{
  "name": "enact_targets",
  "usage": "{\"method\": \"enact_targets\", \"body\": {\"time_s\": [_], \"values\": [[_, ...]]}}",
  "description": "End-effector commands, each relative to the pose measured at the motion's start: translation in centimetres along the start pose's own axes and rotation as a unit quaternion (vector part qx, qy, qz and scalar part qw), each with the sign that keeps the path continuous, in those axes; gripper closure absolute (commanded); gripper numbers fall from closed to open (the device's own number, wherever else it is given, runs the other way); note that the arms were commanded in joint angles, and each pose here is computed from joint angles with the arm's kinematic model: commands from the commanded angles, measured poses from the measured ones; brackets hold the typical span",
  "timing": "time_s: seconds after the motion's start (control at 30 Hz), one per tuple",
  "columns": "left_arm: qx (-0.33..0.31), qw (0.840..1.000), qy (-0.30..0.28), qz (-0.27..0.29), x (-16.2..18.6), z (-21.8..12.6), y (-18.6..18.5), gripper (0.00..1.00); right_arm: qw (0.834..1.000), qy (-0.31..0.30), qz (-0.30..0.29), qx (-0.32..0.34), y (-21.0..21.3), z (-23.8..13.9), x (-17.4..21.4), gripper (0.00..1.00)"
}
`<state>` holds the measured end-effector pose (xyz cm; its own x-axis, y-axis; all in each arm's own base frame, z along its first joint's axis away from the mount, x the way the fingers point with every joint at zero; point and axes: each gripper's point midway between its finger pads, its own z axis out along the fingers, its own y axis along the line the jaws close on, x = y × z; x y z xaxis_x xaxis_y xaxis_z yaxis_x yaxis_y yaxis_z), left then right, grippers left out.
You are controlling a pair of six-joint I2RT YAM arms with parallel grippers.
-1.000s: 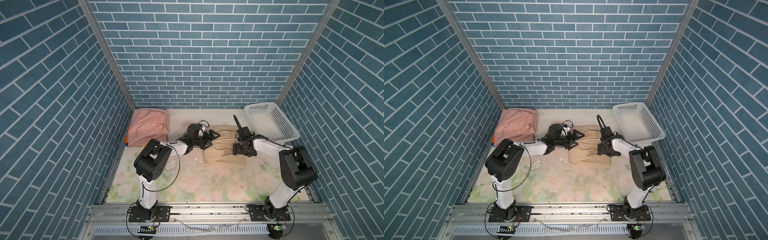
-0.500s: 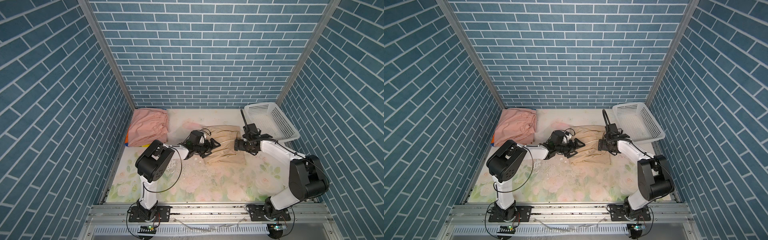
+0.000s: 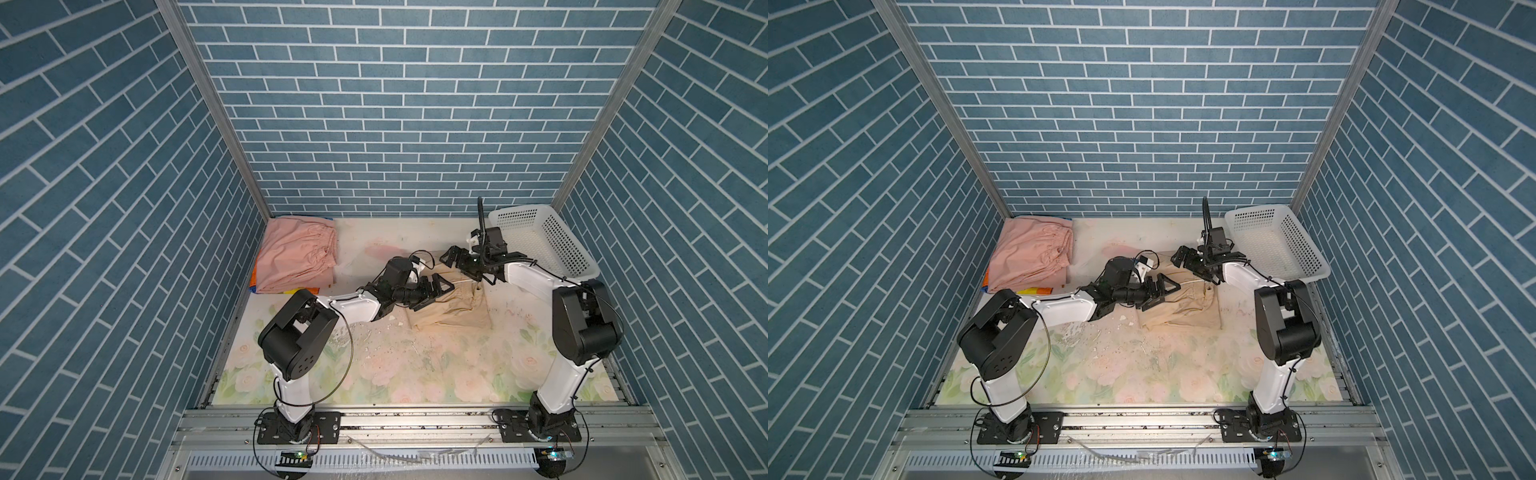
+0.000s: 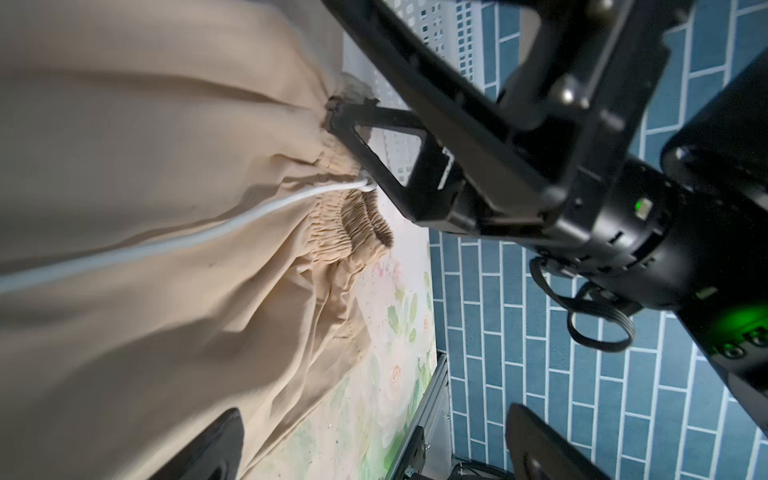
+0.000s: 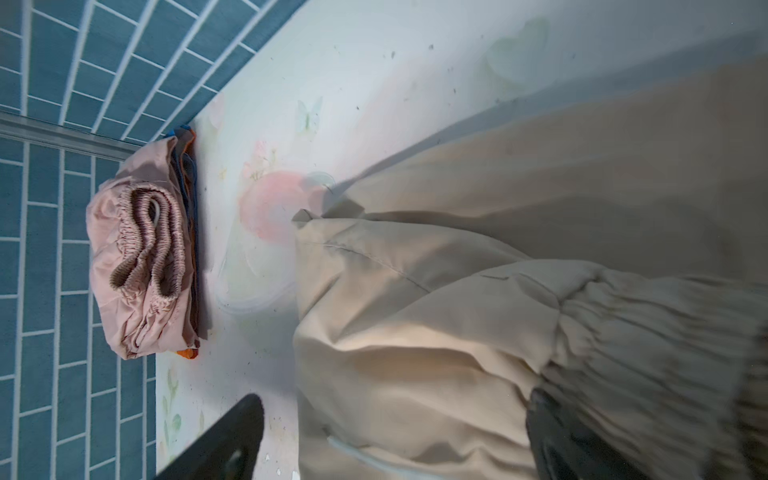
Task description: Fold and stack the shorts
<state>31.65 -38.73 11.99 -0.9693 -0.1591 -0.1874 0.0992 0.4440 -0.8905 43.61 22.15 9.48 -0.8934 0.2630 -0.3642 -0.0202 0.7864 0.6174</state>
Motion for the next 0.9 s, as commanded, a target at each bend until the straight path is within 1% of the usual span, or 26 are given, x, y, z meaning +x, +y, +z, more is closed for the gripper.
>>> {"method": "enact_targets", "body": {"time_s": [0.0,0.2,0.3,0.4,0.47,0.57,0.63,0.67,0.73,0.77,0.87], "values": [[-0.029,0.999,0.012,-0.016,1.4,0.8,3.4,0.01,1.000,-0.003,-0.001,-0.027,0.5,1.1,-1.8,0.01],[-0.061,0.997,0.025,-0.033,3.6,0.4,7.2,0.00,1.000,0.014,-0.005,-0.012,-3.2,2.6,-2.5,0.01],[-0.080,0.995,0.035,-0.040,4.7,0.0,9.0,0.00,1.000,0.022,-0.017,-0.003,-4.1,2.7,-2.6,0.01],[-0.089,0.994,0.041,-0.045,5.5,-0.3,10.1,0.00,0.999,0.029,-0.029,0.002,-4.6,2.5,-2.7,0.01],[-0.089,0.994,0.046,-0.037,5.5,-0.3,9.8,0.00,0.999,0.026,-0.039,-0.001,-4.3,2.0,-3.1,0.01],[-0.094,0.994,0.055,0.007,4.6,-0.5,7.8,0.00,0.998,0.017,-0.057,-0.009,-3.0,0.4,-3.8,0.01],[-0.107,0.991,0.055,0.054,3.3,-1.0,5.8,0.00,0.998,0.003,-0.065,-0.017,-1.6,-1.3,-4.2,0.01],[-0.123,0.987,0.050,0.089,2.5,-1.6,4.7,0.00,0.998,-0.006,-0.066,-0.023,-0.9,-2.3,-4.2,0.01],[-0.172,0.973,0.023,0.152,0.5,-3.3,3.3,0.00,0.997,-0.016,-0.061,-0.036,-0.1,-3.8,-3.6,0.01],[-0.200,0.963,-0.002,0.181,-0.9,-4.3,2.7,0.00,0.997,-0.018,-0.057,-0.041,0.2,-4.4,-3.0,0.01],[-0.266,0.933,-0.054,0.236,-4.3,-6.8,2.4,0.01,0.997,-0.017,-0.046,-0.057,0.3,-5.3,-0.9,0.01]]}}
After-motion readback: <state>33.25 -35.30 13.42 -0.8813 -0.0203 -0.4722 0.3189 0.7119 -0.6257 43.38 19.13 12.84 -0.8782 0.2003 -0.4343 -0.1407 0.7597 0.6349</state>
